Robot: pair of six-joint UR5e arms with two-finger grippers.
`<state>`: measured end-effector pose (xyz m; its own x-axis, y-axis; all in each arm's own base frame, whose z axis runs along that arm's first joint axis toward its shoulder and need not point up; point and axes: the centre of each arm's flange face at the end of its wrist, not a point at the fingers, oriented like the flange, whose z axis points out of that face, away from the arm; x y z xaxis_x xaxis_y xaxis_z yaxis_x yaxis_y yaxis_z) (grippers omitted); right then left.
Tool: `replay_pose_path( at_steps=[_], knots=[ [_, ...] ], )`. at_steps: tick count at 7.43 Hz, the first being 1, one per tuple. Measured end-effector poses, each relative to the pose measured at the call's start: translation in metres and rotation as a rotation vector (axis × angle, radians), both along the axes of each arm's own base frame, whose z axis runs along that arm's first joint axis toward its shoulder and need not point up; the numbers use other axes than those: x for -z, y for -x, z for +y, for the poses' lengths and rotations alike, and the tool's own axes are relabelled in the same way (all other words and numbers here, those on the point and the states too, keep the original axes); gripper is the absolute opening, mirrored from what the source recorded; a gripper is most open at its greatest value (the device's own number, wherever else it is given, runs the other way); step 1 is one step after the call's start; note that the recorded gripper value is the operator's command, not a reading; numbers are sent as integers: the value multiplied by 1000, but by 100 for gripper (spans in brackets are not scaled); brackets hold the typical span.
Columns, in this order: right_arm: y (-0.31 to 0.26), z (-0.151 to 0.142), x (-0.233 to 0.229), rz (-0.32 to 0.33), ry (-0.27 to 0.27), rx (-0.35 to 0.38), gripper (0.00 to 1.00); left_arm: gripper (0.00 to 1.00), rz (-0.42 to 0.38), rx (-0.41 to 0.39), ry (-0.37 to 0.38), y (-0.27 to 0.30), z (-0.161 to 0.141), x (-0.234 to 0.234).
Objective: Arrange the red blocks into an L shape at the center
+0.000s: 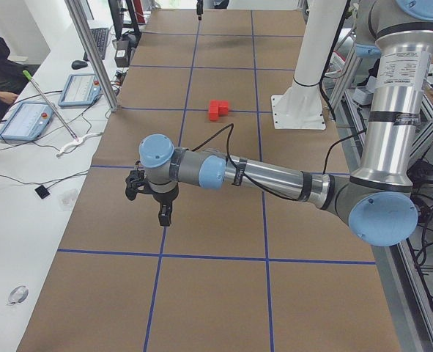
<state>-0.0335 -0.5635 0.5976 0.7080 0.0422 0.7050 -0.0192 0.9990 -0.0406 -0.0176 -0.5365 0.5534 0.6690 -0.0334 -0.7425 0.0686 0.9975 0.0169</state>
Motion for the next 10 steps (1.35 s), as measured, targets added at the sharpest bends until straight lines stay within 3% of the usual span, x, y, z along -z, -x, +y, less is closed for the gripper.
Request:
replay_pose_path(
  at_steps=[4, 10],
  knots=[
    [2, -14, 16, 9, 5, -26, 100, 100, 11, 99, 140, -1, 6, -6],
    [0, -11, 14, 24, 32, -62, 100, 100, 22, 110, 115, -2, 11, -6]
  ],
)
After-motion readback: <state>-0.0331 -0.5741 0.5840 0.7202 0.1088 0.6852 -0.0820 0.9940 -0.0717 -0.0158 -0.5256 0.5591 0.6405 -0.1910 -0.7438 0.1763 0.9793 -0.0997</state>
